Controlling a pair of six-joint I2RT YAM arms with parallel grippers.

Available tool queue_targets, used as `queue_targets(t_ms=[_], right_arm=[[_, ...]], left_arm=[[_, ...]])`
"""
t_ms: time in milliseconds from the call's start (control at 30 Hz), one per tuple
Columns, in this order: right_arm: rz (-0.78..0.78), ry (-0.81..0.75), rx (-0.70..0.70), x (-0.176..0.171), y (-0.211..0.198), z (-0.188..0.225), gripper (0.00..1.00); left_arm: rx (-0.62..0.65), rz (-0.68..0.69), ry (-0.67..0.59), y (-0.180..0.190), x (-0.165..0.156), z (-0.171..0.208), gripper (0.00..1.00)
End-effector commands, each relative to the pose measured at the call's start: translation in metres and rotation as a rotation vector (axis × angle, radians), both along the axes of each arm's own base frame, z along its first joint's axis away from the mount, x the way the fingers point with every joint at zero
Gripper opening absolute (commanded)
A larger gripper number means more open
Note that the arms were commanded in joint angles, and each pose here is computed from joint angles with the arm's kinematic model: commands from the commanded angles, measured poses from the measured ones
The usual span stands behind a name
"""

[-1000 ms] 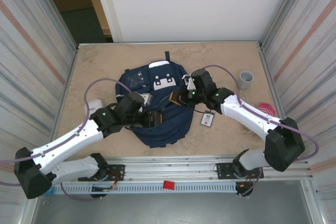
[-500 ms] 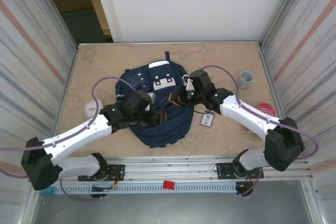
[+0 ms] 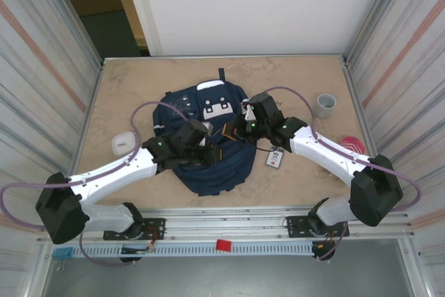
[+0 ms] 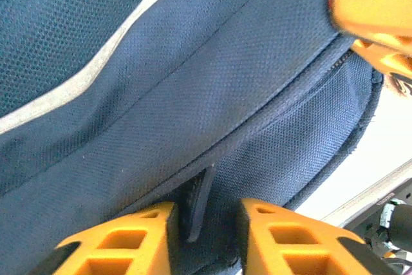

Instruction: Pack the student bag

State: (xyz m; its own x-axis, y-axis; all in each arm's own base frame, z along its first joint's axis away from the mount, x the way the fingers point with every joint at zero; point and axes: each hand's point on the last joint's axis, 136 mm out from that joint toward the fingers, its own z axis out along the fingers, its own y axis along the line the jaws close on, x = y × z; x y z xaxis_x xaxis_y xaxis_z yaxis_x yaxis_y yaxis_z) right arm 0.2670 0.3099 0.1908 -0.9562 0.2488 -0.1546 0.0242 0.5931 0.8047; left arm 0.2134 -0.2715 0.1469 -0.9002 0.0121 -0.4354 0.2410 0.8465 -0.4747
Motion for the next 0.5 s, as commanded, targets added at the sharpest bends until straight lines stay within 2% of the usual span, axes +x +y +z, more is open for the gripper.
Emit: queue_targets(t_ms=[0,67,200,467], right_arm=[[0.036,-0.076,0.062,-0.002,0.011,0.033,0.0],[0.037,-0.078,0.06,-0.003,0.01,0.034,0.0],[0.029,-0.08,0.03,-0.002,0.003,0.03,0.0],[-0.039,-0.084,0.007,0.023,-0.041,0.031,0.0]], left_arm=[[0.0,0.024,-0.084,-0.005,0.018,0.009,0.25],[0.037,0.032,-0.088,-0.001,0.02,0.005,0.19],[0.111,0.059,-0.095,0.014,0.02,-0.001,0.0],[0.206,0.139,-0.053,0.073,-0.005,-0.015,0.0]])
